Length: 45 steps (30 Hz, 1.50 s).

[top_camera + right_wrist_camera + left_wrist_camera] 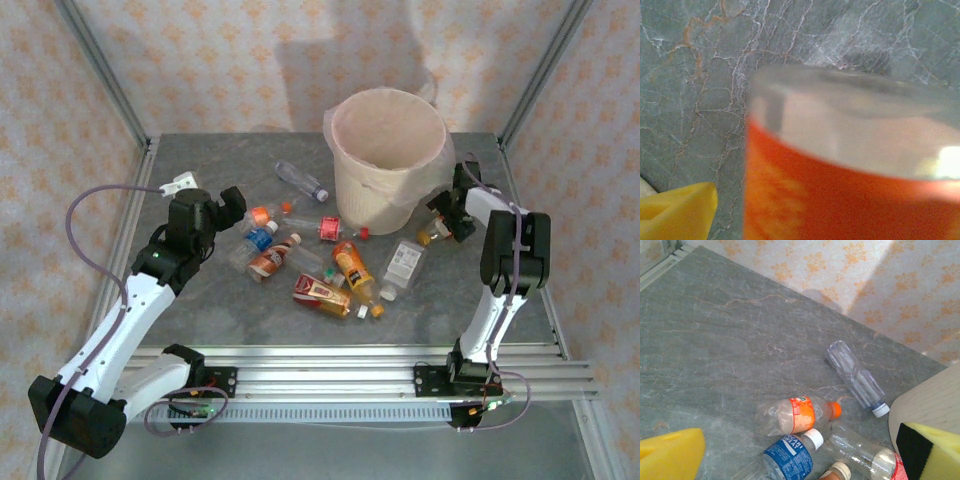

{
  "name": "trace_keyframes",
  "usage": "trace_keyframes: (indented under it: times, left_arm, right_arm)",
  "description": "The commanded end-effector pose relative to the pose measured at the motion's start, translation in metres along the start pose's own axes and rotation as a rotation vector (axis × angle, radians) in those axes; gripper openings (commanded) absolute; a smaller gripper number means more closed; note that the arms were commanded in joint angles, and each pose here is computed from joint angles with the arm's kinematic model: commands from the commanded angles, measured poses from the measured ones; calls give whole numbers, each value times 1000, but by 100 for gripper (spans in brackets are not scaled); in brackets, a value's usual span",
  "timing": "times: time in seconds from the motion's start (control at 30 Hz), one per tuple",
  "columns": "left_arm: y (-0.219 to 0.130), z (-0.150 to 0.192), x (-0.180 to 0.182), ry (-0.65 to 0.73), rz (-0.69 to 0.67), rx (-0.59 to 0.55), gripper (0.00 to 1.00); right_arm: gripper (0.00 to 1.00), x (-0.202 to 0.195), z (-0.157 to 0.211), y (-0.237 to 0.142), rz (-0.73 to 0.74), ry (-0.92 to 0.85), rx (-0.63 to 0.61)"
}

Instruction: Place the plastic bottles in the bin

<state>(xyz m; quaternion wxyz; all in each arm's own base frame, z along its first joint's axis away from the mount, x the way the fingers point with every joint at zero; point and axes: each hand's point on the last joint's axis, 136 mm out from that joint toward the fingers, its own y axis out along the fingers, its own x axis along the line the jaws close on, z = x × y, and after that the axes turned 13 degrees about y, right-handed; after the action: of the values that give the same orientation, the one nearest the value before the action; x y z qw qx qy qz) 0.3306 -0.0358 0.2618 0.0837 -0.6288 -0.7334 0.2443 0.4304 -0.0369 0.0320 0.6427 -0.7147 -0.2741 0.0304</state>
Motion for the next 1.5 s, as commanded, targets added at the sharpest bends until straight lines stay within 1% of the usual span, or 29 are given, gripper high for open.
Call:
trace_keyframes:
  times: [0.0,0.13,0.23,0.33,0.53,0.6,0.73,0.83,1.07,1.23,1.47]
  left_arm:
    - [3,1,3,-18,-7,0,100]
    - [4,2,3,-18,-9,3,100]
    - [4,1,3,-19,-7,0,100]
    - [4,2,3,-20,-11,2,100]
    - [5,3,5,-19,-19,6,100]
    - [4,2,5,-19,-19,5,100]
    - [4,1,5,-20,-19,1,100]
    - [5,1,4,-22,-19,1,100]
    - [7,2,3,-25,-16,8,100]
    - [8,3,3,-30,-15,9,100]
    - [11,5,2,-32,-13,17,100]
  right_arm:
    - [87,-11,-10,9,77,-31,-30]
    - [83,-18,-10,14,119,-37,-26]
    - [78,-21,-7,17,129,-42,-12]
    - [71,-24,-4,17,138,-49,-5]
    - [51,-30,-7,6,158,-67,-30]
    - [48,-31,-11,-3,159,-71,-54]
    - [40,-34,-20,-31,159,-82,-120]
    - [39,-37,-27,-55,158,-90,-171]
    - [29,-43,-41,-122,140,-95,-305]
    - [23,-40,-40,-173,45,-87,-371]
    - [23,-28,-19,-258,-115,-138,-500]
